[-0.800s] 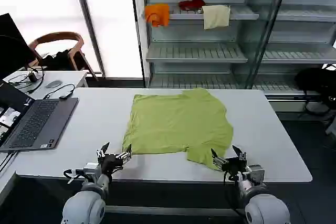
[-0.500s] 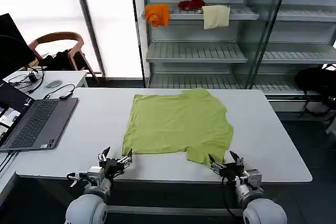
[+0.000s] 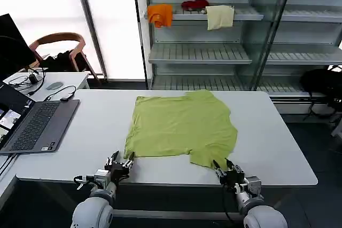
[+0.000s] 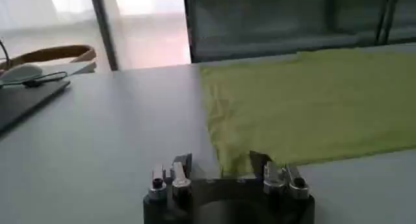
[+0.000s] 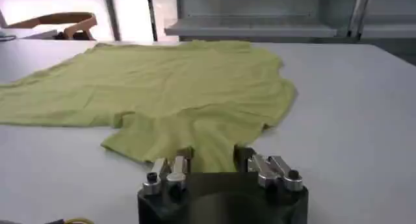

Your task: Fold and organize the clothes.

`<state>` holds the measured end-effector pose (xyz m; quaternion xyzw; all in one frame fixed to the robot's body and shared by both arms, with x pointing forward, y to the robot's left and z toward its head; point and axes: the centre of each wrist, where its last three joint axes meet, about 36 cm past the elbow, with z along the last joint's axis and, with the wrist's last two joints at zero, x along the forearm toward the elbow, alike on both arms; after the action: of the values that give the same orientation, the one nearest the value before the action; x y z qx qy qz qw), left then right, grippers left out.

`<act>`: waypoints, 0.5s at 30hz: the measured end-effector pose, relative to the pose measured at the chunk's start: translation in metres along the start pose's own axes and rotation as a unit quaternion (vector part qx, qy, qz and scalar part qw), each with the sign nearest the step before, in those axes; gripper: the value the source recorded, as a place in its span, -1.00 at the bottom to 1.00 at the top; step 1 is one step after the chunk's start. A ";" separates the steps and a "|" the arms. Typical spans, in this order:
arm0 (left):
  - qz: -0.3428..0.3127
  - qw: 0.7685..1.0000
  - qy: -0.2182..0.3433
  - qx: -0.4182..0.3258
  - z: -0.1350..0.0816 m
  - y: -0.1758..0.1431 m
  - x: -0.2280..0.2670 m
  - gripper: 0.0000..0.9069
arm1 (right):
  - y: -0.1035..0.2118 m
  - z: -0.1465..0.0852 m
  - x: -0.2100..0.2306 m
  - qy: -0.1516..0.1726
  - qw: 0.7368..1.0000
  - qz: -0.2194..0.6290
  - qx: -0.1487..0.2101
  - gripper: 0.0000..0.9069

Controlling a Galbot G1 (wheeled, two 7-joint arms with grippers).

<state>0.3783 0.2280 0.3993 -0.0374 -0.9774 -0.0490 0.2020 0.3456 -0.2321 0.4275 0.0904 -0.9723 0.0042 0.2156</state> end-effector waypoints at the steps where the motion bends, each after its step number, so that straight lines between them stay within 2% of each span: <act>1: 0.001 1.000 0.000 0.000 0.000 0.000 0.000 -1.00 | 0.000 0.000 0.001 -0.001 1.000 0.000 0.000 -1.00; 15: 0.001 1.000 -0.011 0.001 -0.004 0.003 0.003 -1.00 | 0.003 -0.012 0.005 -0.022 1.000 0.009 -0.005 -1.00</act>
<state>0.3776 0.2311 0.4049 -0.0386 -0.9796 -0.0473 0.1912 0.3449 -0.2292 0.4404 0.0812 -0.9775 -0.0004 0.1947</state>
